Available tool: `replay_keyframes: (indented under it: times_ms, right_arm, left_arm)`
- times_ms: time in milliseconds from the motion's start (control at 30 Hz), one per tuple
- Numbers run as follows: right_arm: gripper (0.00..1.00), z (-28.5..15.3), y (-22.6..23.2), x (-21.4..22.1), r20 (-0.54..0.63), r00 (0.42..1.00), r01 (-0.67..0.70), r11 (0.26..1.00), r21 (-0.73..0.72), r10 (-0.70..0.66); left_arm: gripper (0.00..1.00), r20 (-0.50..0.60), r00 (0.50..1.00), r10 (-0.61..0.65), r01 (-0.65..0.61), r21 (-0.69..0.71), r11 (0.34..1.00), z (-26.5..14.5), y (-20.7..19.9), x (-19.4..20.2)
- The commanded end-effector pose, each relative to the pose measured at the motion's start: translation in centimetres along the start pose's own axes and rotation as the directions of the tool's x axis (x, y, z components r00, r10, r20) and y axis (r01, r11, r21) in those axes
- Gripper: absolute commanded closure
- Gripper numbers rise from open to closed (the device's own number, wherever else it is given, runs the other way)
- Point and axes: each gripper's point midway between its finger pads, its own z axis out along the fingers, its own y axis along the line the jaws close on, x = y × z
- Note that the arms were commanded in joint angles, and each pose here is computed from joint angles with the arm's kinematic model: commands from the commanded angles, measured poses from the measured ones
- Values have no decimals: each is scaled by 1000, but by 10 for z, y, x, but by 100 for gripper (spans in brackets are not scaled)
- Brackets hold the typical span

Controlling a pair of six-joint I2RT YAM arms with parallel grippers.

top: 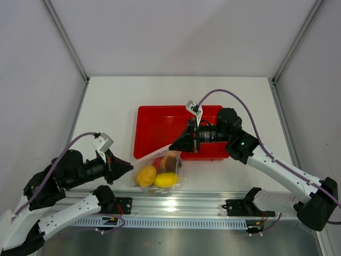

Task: Place the food in the zip-top bag and seal the zipper
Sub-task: Zip the zipper food storage bag at the center of the board.

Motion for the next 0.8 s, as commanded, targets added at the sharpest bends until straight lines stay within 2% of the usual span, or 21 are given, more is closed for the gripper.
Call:
replay_keyframes:
  times_ms: [0,767]
  right_arm:
    - [100,-7,5,-23,84,995,56,998,17,-58]
    - [100,1,6,-20,51,998,36,999,-6,-36]
  left_arm:
    - [99,-26,999,-31,30,-49,998,-20,8,12]
    - [99,26,993,-114,116,-64,991,-60,12,23]
